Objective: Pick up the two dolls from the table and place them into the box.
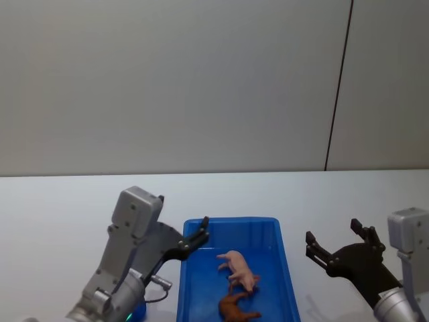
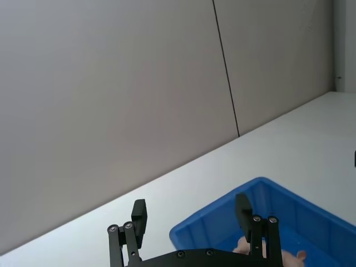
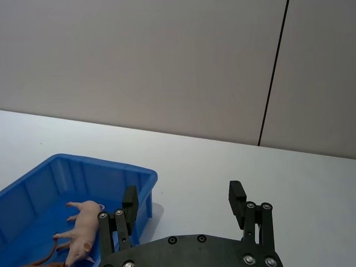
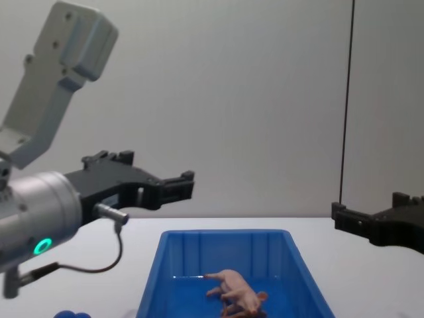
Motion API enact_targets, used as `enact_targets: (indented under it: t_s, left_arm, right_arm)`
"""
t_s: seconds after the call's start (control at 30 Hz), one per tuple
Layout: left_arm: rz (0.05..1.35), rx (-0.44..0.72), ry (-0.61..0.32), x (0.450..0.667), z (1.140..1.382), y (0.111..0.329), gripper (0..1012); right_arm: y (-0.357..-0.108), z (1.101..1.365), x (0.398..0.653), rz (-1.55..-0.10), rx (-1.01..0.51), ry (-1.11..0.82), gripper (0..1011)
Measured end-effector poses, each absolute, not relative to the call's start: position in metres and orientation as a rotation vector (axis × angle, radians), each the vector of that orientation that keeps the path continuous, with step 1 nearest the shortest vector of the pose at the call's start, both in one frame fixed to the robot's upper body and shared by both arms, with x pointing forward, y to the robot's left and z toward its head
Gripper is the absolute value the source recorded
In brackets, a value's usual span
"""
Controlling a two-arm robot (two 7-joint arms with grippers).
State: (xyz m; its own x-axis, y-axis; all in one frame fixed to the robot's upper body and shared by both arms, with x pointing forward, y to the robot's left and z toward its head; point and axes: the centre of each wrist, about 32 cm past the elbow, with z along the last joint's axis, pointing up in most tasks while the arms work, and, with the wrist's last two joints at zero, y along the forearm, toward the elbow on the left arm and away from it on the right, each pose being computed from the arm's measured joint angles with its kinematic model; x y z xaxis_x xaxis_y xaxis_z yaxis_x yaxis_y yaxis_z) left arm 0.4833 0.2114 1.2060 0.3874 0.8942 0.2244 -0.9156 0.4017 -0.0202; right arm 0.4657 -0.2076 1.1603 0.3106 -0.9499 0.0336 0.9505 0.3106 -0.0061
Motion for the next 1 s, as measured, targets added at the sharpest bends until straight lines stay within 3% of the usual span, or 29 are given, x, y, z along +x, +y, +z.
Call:
enact_targets:
  t_s: [1.0]
  left_arm:
    - [1.256, 0.315, 0.053, 0.448, 1.188, 0.265, 1001]
  right_arm:
    - [-0.21, 1.161, 0.463, -1.27, -0.027, -0.025, 1001]
